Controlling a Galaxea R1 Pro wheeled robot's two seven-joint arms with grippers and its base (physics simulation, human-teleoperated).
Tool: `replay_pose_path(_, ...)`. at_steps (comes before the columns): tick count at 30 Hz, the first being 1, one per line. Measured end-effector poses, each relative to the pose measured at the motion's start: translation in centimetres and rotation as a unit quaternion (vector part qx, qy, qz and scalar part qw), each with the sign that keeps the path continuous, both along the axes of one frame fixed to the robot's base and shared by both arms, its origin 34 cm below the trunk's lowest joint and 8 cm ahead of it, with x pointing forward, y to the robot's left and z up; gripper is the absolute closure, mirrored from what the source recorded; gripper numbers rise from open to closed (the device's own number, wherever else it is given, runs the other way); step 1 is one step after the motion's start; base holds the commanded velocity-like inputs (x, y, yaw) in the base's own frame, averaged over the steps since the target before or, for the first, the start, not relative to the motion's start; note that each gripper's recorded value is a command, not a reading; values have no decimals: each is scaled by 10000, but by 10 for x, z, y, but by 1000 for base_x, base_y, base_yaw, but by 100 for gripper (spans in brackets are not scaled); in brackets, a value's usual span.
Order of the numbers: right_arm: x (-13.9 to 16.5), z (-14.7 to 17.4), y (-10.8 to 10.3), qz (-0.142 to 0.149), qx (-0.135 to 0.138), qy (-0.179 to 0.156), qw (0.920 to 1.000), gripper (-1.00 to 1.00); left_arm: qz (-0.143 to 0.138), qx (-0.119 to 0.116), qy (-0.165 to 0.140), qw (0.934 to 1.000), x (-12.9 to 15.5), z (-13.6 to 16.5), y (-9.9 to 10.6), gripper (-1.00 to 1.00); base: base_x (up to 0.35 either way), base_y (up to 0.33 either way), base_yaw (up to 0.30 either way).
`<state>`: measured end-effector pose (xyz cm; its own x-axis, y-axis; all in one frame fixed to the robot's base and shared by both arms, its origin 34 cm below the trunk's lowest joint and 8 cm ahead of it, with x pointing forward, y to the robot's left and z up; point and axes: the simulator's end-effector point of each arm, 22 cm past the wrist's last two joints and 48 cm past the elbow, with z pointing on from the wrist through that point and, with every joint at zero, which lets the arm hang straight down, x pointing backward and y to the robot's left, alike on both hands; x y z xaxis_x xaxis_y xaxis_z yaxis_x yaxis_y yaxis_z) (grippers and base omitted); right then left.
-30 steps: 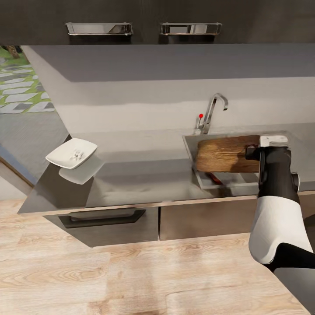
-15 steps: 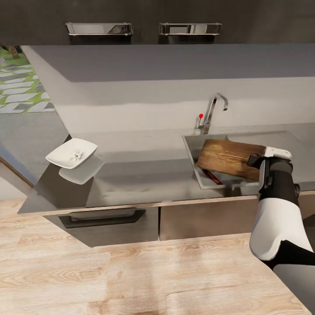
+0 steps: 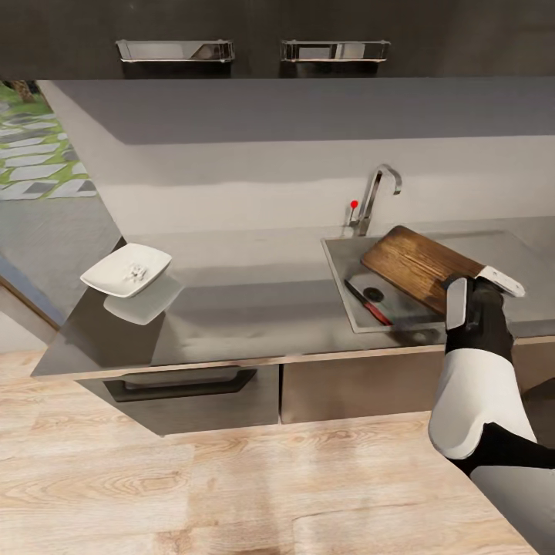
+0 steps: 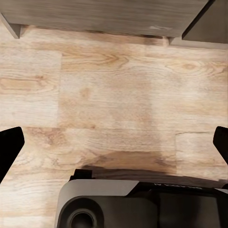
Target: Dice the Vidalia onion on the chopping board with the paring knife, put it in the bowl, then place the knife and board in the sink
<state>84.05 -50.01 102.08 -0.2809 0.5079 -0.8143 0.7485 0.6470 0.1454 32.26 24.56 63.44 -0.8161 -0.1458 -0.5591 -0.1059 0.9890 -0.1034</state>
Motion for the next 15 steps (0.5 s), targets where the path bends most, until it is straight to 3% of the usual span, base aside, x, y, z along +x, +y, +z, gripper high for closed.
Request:
replay_pose_path(4,0,-5,22,-170,53,31,9998,100,0,0,0,10000,0,0,0,-100,0,0,0)
replay_pose_path(7,-10,-12,35,-604,167,70,9980,100,1,-1,5,10000,0,0,0,-100,0,0,0)
replay_pose_path(10,-20,-22,50,-1018,466,86,9937,100,2,-6,7,10000,-1,0,-1,-100,0,0,0)
replay_pose_path(15,-36,-31,59,-1410,617,274,9877,100,3,-8,7,10000,-1,0,-1,-100,0,0,0)
